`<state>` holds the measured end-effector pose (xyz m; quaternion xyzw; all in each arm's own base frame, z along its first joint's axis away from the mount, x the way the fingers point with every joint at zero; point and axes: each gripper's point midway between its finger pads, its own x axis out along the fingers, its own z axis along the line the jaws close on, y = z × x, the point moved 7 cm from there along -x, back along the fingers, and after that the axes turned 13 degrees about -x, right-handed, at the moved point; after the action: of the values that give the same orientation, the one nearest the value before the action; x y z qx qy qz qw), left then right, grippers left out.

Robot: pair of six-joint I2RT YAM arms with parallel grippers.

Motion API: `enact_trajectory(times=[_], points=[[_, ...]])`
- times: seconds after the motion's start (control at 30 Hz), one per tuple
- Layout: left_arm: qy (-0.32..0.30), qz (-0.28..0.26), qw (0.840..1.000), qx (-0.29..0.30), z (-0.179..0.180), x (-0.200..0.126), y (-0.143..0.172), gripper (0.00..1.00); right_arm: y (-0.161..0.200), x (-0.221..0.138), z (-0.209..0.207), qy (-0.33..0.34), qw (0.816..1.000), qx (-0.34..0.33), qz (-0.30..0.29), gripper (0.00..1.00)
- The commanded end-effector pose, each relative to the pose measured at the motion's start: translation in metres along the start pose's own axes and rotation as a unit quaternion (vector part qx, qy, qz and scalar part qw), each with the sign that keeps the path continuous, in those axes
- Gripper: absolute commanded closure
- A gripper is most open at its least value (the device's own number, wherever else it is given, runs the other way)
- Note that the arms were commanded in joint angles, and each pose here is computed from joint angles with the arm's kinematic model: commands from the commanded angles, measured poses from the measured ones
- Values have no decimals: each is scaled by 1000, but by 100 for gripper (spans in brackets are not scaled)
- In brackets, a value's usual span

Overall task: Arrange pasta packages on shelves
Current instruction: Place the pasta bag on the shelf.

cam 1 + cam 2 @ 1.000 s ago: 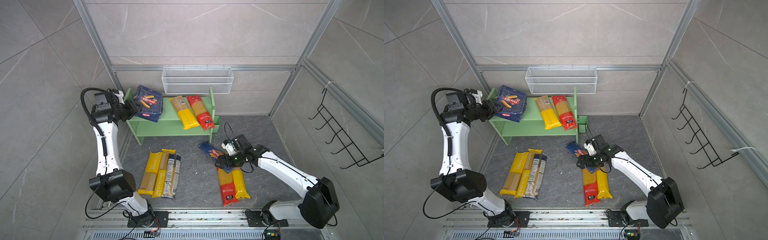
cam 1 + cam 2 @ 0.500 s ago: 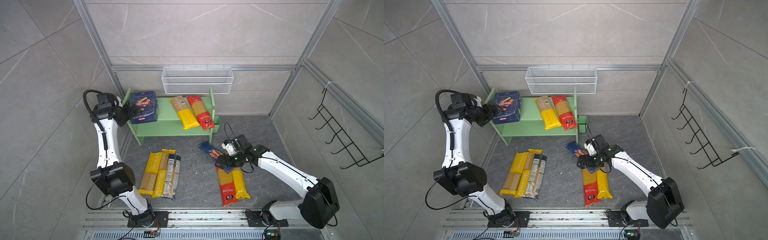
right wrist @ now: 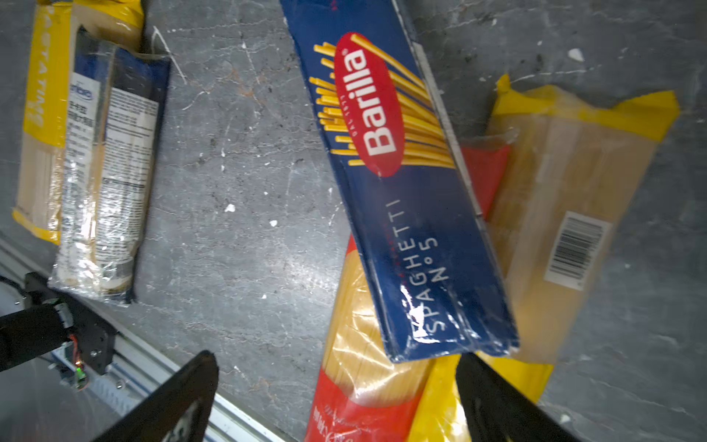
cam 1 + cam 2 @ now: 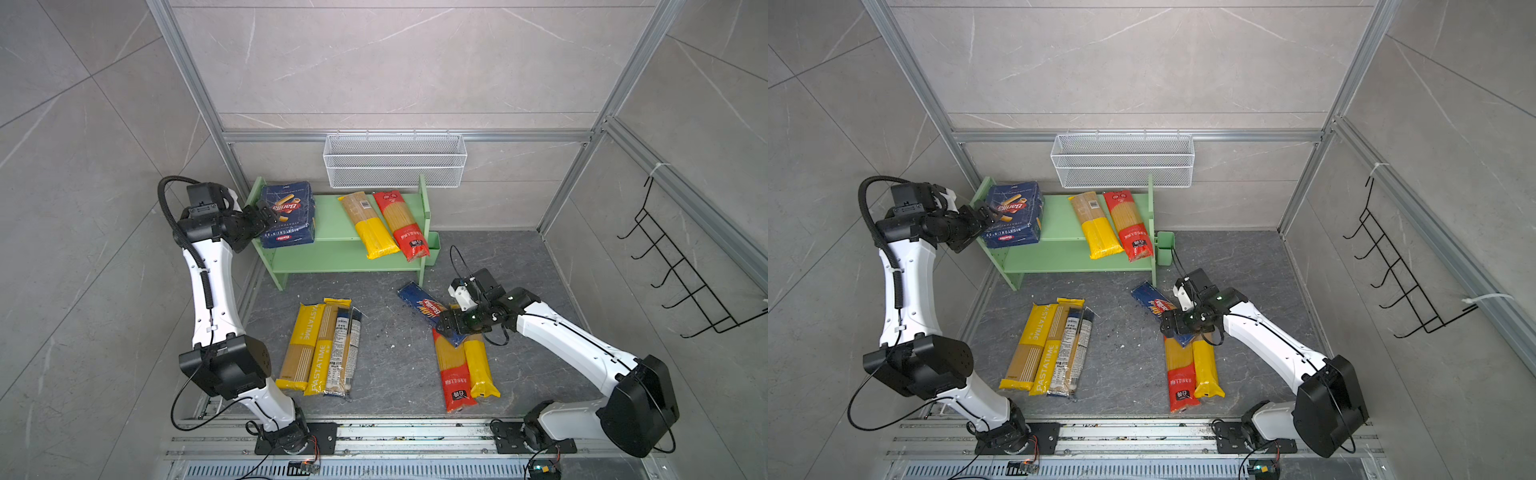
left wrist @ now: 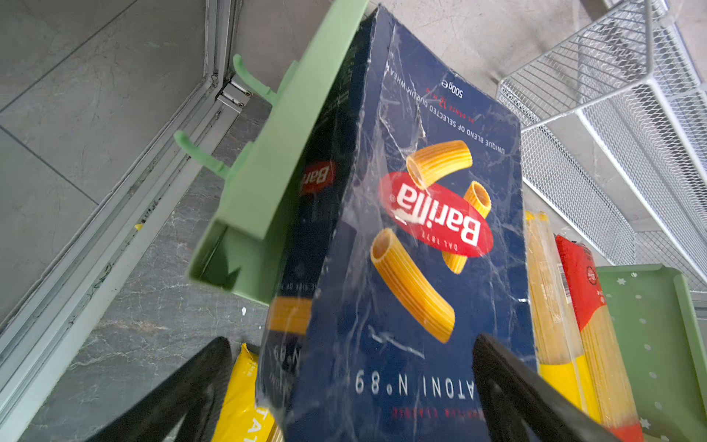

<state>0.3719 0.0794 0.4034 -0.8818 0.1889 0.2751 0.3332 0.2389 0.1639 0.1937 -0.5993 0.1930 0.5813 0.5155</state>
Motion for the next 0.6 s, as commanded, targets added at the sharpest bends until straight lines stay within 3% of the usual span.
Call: enact_trajectory(times=[0.0,0.17,0.3,0.37,0.57], points=[[9,-39,999,26,-13,-47,10,0,3,-5,-9,51,999,-16,6,1],[22,-39,999,31,-15,-76,32,0,5,5,-16,80,996,-21,15,1],[60,-7,998,10,-11,-85,65,0,5,13,-19,102,994,-32,17,1],[81,12,997,7,-9,-84,91,0,5,18,-18,105,994,-38,17,1],[79,81,991,69,-12,-80,185,0,3,34,-9,133,988,-72,28,1]])
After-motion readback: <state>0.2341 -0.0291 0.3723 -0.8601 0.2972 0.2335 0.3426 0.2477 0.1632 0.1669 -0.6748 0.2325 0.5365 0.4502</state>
